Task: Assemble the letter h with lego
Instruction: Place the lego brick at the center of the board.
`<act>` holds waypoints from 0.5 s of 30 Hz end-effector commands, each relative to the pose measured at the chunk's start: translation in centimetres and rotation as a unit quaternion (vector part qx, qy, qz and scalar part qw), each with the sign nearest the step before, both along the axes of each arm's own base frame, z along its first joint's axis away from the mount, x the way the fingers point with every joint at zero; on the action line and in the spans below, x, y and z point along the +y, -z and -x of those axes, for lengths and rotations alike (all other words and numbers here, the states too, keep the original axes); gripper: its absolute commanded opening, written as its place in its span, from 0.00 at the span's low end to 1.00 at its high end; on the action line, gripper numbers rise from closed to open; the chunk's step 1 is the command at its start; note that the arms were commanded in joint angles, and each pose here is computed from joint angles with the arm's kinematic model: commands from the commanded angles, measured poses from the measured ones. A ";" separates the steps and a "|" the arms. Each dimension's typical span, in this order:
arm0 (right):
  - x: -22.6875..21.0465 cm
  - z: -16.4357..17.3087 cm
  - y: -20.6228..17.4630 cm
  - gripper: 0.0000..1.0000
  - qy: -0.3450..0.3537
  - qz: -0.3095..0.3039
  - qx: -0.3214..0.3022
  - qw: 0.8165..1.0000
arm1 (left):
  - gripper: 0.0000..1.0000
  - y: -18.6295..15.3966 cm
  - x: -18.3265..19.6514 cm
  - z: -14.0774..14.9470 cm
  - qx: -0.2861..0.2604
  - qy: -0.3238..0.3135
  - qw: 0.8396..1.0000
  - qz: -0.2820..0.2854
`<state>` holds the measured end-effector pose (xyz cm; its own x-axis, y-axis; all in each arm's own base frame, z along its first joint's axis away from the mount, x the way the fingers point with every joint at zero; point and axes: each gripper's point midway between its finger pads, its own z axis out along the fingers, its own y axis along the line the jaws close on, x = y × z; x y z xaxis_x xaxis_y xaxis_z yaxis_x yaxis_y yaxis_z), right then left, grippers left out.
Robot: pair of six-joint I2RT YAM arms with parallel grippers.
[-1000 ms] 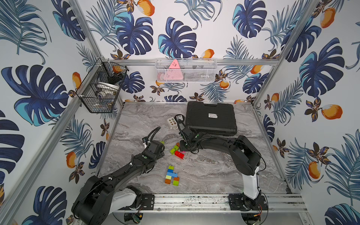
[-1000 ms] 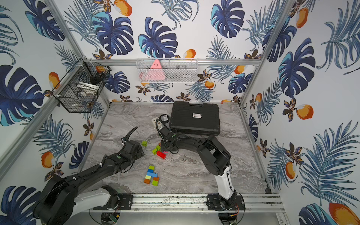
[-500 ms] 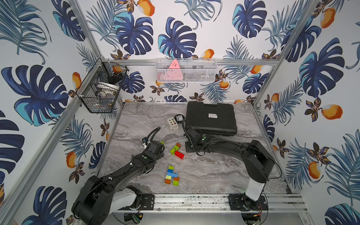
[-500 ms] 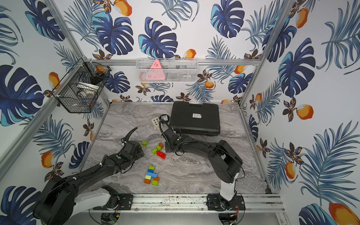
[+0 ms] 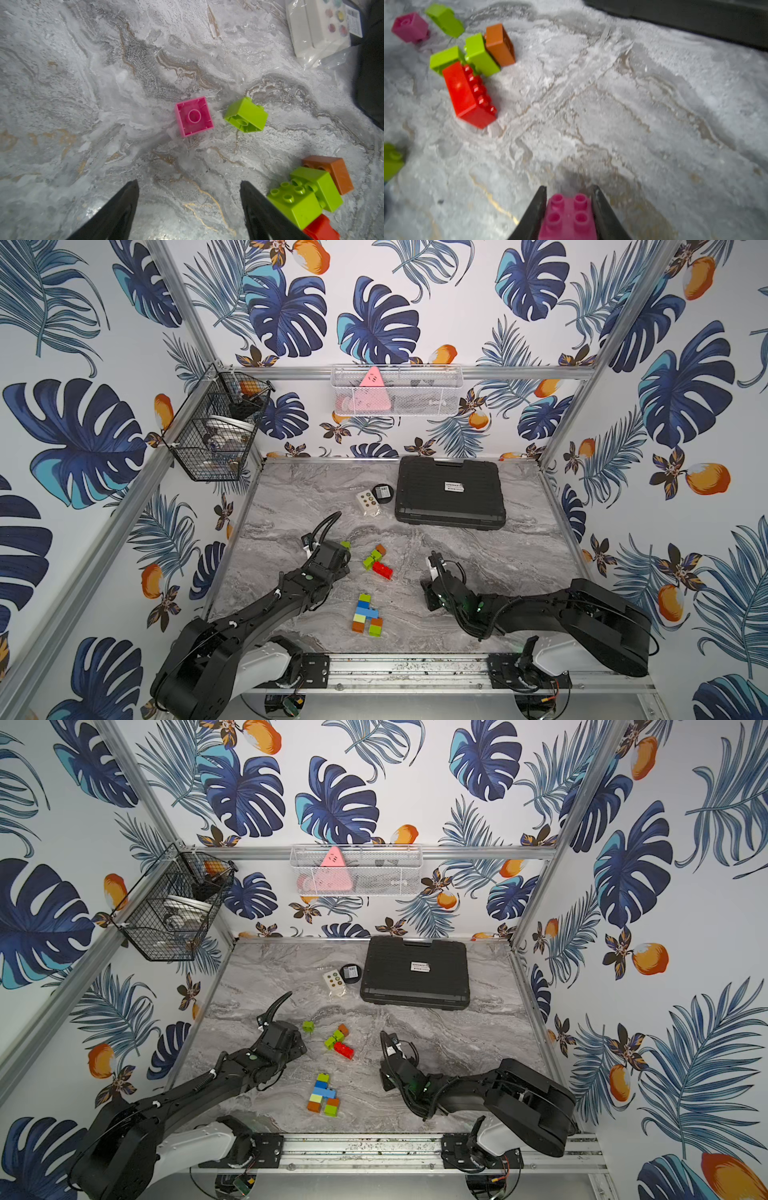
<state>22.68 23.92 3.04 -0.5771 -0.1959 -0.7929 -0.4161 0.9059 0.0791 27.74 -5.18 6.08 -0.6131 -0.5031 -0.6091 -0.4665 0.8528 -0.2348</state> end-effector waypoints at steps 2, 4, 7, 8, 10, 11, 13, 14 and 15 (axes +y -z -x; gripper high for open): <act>0.5 0.8 -1.0 0.32 -0.004 -0.069 -0.034 0.997 | 0.82 -0.1 0.6 0.1 -0.004 -0.016 1.000 -0.005; 0.4 1.5 -0.4 0.36 -0.011 -0.074 -0.030 0.997 | 0.82 -0.2 0.5 0.1 -0.006 -0.014 1.000 -0.004; 1.2 2.0 -0.3 0.40 -0.031 -0.070 -0.032 0.997 | 0.82 -0.4 0.9 0.2 -0.008 -0.021 1.000 -0.010; 1.4 2.1 -0.3 0.43 -0.037 -0.065 -0.031 0.997 | 0.82 -0.4 1.0 0.3 -0.010 -0.024 1.000 -0.011; 1.6 2.4 -0.5 0.48 -0.043 -0.061 -0.024 0.997 | 0.82 -0.4 1.1 0.4 -0.013 -0.026 1.000 -0.008; 1.5 2.4 -0.7 0.50 -0.042 -0.062 -0.022 0.997 | 0.82 -0.4 1.1 0.4 -0.013 -0.026 1.000 -0.008; 1.2 2.7 -0.9 0.53 -0.038 -0.067 -0.016 0.997 | 0.82 -0.6 1.2 0.4 -0.014 -0.026 1.000 -0.011; 1.0 2.9 -1.0 0.54 -0.037 -0.070 -0.010 0.997 | 0.82 -0.6 1.2 0.4 -0.013 -0.027 0.999 -0.012; 0.8 3.0 -1.2 0.55 -0.033 -0.072 -0.006 0.997 | 0.82 -0.6 1.2 0.4 -0.014 -0.029 0.999 -0.012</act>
<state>20.24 25.28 4.72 -0.5202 -0.1123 -0.8466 -0.4916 0.8500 0.1894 27.46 -4.51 6.59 -0.5849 -0.5117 -0.6293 -0.4830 0.8431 -0.2366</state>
